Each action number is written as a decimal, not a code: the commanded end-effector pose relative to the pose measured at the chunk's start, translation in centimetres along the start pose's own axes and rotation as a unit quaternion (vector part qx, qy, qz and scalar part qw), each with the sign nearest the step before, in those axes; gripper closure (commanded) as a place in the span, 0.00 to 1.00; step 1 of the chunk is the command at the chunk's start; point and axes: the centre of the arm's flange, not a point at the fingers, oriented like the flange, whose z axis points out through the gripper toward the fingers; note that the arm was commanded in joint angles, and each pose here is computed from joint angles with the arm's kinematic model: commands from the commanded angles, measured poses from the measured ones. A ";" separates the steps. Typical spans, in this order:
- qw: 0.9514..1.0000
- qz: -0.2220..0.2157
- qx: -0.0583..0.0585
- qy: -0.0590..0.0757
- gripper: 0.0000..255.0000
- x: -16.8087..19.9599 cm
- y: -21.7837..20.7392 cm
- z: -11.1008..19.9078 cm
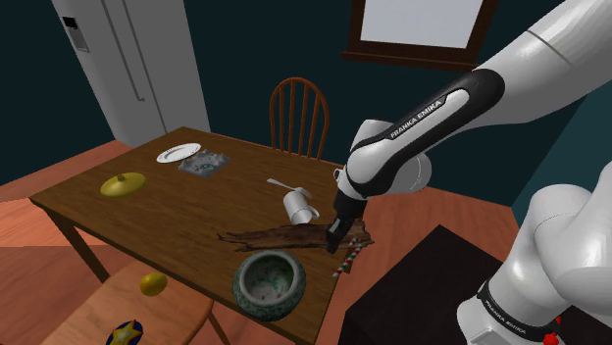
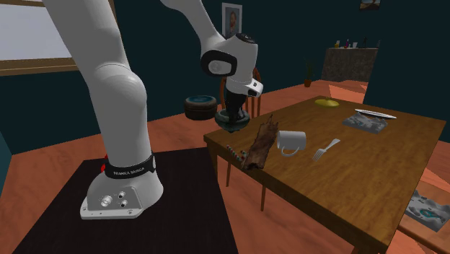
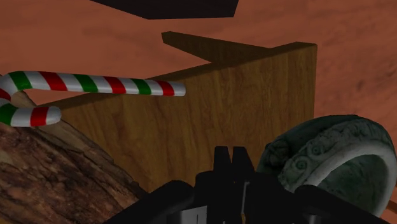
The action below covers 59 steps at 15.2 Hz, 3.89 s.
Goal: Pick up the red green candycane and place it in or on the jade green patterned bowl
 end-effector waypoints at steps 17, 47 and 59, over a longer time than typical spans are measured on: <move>0.973 0.058 -0.223 -0.026 0.00 -0.3 5.9 1.9; 0.973 0.058 -0.223 -0.026 1.00 -0.4 6.3 2.0; 0.973 0.058 -0.223 -0.026 1.00 0.0 4.1 -3.9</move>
